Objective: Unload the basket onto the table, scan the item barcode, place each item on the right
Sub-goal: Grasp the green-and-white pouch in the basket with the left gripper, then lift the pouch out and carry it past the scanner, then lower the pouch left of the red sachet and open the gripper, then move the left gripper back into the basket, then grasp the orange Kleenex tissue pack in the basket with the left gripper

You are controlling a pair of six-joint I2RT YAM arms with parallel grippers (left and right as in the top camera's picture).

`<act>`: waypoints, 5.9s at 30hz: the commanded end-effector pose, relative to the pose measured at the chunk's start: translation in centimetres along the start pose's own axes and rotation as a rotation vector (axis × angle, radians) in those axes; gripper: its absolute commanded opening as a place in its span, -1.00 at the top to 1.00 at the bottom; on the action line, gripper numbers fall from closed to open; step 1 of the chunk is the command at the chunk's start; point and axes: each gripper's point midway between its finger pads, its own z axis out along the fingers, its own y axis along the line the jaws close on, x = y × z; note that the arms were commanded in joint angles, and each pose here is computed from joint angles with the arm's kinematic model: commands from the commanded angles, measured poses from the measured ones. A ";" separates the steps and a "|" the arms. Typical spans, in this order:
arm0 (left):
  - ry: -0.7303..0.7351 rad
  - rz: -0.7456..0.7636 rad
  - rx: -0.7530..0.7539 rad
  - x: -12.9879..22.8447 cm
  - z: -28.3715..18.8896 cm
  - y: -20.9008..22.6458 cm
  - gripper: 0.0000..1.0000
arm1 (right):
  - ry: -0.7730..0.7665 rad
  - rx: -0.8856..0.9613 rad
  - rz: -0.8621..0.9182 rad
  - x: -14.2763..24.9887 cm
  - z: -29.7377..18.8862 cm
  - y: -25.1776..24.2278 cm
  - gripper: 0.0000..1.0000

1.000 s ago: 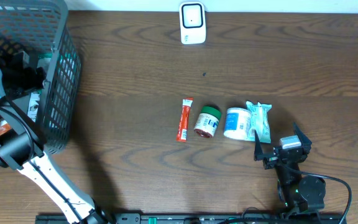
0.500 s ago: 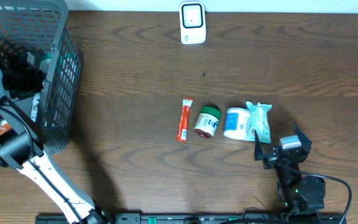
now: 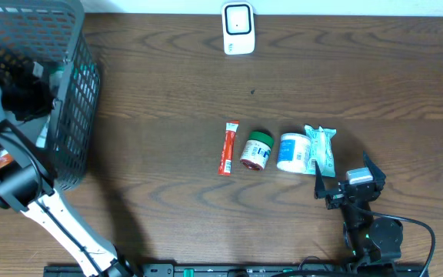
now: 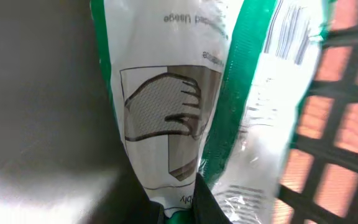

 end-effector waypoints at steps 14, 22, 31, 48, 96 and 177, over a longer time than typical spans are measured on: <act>-0.694 0.009 -0.206 -2.4 -28.8 -12.4 0.86 | -0.001 -0.007 0.000 0.0 0.0 0.2 -0.99; -0.674 0.030 -0.024 1.9 -30.2 -20.4 0.86 | -0.001 -0.007 0.000 0.0 0.0 0.2 -0.98; -0.216 0.110 0.121 8.4 -17.5 -27.2 0.86 | -0.001 -0.007 0.000 0.0 0.0 0.2 -0.98; -0.120 0.090 -0.097 15.2 3.8 -28.0 0.85 | -0.001 -0.007 0.000 0.0 0.0 0.2 -0.98; -0.148 0.196 -0.132 20.7 12.5 -30.0 -0.12 | -0.001 -0.007 0.000 0.0 0.0 0.2 -0.99; -0.022 -0.466 -0.952 8.2 -8.7 9.2 -0.41 | -0.001 -0.007 0.000 0.0 0.0 0.2 -0.98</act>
